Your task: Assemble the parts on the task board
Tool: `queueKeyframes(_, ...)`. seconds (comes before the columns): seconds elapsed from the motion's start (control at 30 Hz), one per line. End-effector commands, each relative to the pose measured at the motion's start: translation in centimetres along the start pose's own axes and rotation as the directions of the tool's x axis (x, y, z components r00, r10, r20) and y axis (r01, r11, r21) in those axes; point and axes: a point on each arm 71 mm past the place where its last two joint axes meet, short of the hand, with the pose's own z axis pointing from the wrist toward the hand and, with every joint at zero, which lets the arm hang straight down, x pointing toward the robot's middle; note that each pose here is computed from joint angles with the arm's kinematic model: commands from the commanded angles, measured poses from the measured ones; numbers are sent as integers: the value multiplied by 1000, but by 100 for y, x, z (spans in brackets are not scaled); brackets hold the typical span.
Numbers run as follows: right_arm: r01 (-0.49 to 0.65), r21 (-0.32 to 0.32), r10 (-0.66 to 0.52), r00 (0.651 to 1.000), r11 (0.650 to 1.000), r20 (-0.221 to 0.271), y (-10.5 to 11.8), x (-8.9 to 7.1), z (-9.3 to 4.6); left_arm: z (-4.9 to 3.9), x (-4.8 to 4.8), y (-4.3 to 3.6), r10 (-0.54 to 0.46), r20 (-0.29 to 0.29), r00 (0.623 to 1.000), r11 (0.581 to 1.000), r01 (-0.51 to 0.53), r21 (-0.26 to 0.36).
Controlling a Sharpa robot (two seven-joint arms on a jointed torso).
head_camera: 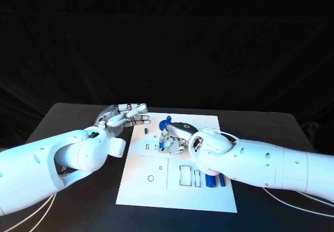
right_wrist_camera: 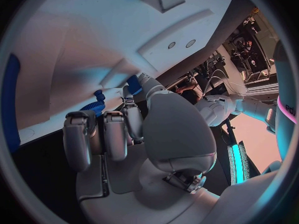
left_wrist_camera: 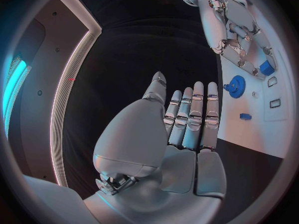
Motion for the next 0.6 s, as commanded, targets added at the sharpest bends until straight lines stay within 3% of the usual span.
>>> queueKeyframes(0.03, 20, 16, -19, 999, 1000, -31, -15, 51, -5, 0, 24, -10, -1, -19, 1000, 1000, 1, 7)
queueKeyframes(0.33, 17, 22, -17, 1000, 1000, -8, -12, 35, -5, -1, 20, -10, 0, -18, 1000, 1000, 0, 6)
queueKeyframes(0.6, -5, 13, 4, 999, 1000, 43, 3, -3, -21, 3, 12, -7, 4, -19, 1000, 1000, -4, 5)
